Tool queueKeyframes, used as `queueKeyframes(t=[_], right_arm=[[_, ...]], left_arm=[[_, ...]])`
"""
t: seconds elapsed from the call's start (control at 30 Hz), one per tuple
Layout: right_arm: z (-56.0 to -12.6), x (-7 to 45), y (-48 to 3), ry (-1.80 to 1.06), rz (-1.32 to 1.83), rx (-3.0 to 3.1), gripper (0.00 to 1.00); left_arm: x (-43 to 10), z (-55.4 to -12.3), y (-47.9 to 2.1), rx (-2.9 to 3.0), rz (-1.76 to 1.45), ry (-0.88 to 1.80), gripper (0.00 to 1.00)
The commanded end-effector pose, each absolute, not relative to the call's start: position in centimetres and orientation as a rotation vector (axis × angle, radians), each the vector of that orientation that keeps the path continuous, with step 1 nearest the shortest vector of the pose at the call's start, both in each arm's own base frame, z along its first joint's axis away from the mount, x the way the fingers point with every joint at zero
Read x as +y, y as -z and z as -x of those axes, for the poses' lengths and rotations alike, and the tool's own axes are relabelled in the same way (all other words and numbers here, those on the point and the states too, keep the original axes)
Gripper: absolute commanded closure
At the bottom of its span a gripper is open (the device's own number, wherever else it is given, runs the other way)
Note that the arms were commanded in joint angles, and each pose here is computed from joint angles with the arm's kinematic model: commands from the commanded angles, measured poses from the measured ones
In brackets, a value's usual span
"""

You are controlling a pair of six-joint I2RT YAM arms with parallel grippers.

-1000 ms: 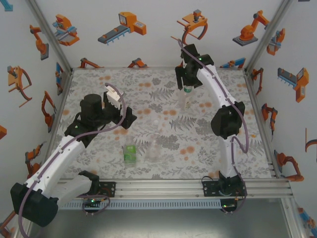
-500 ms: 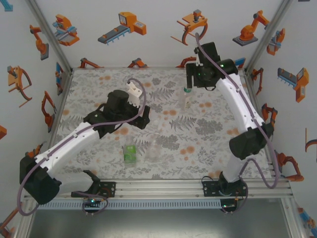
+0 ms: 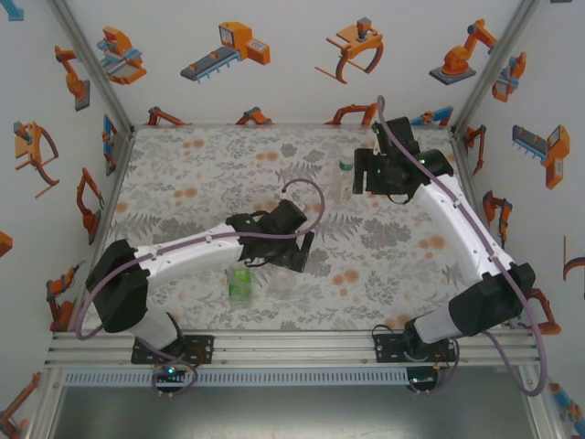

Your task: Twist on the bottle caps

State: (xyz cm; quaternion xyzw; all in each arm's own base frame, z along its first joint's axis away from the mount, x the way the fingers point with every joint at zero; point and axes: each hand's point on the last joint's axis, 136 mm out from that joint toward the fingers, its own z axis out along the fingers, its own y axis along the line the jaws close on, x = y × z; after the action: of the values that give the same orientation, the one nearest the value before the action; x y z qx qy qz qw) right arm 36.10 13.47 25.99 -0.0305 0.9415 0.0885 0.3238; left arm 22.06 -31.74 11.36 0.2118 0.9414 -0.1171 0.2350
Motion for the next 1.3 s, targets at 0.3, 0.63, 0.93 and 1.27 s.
queueKeyframes(t=[0.3, 0.63, 0.93, 1.27], right_arm=[[-34.5, 13.5, -25.8, -0.325, 0.028, 2.432, 0.36], [-33.7, 13.4, -25.2, -0.355, 0.000, 2.438, 0.37], [-33.6, 13.5, -25.7, -0.370, -0.009, 2.428, 0.38], [-32.6, 13.8, -27.2, -0.392, 0.000, 2.407, 0.39]], left_arm=[[-30.3, -20.2, -5.9, 2.680, -0.390, 0.190, 0.17], [-29.5, -19.5, -3.0, 2.730, -0.331, 0.161, 0.25], [-29.8, -19.0, -2.1, 2.758, -0.334, 0.178, 0.37], [-30.0, -20.4, -6.5, 2.604, -0.437, 0.222, 0.52]])
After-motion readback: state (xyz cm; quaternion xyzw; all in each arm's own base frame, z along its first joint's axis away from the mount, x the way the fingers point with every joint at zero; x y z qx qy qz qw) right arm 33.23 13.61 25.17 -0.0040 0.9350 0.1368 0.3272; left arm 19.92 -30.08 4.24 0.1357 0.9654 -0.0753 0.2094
